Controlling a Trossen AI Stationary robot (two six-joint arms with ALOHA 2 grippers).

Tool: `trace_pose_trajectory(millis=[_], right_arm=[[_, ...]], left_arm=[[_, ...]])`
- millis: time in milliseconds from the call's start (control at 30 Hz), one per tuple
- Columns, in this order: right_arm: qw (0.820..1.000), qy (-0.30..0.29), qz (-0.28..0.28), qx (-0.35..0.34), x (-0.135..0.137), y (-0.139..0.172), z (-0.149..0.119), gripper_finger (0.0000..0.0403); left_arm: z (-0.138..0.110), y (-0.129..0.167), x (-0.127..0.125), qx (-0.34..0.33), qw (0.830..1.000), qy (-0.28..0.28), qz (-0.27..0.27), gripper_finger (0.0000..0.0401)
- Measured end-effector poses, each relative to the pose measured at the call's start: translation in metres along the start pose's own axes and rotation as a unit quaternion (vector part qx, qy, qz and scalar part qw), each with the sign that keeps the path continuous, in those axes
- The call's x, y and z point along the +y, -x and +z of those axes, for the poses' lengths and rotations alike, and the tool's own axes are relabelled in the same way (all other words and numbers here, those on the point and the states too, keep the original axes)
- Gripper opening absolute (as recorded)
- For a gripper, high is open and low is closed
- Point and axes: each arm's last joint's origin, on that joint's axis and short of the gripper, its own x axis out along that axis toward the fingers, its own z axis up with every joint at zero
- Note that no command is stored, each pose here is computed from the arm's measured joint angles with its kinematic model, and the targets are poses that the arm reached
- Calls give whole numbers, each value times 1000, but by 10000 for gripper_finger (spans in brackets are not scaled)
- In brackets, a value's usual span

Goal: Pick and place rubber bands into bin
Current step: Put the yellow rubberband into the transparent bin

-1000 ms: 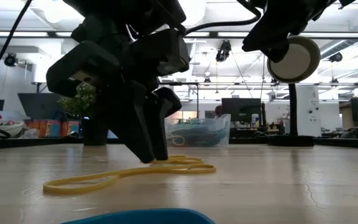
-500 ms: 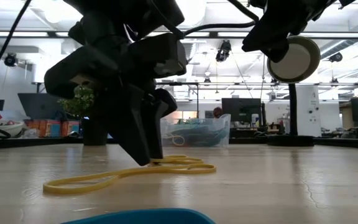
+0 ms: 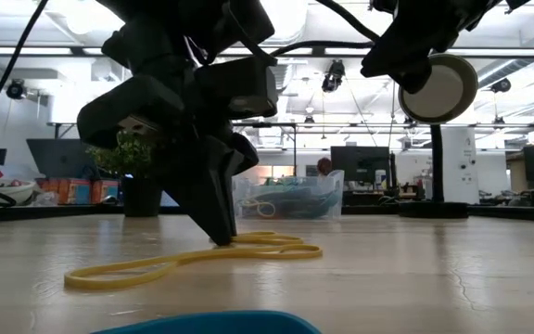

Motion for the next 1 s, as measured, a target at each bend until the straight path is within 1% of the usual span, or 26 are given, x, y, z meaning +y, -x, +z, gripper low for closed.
trace_pose_trajectory(millis=[200,500,800,1000], right_arm=[[1000,0,0,0,0,0,0,57],[1000,3,0,0,0,0,0,57],[1000,6,-2,1,-1,0,-1,57],[1000,6,-3,2,-1,-1,-2,57]], left_arm=[[0,7,0,0,1000,13,6,0],[16,36,-1,-53,998,12,25,0],[29,72,2,-110,991,18,77,0],[29,92,8,-126,985,28,115,0]])
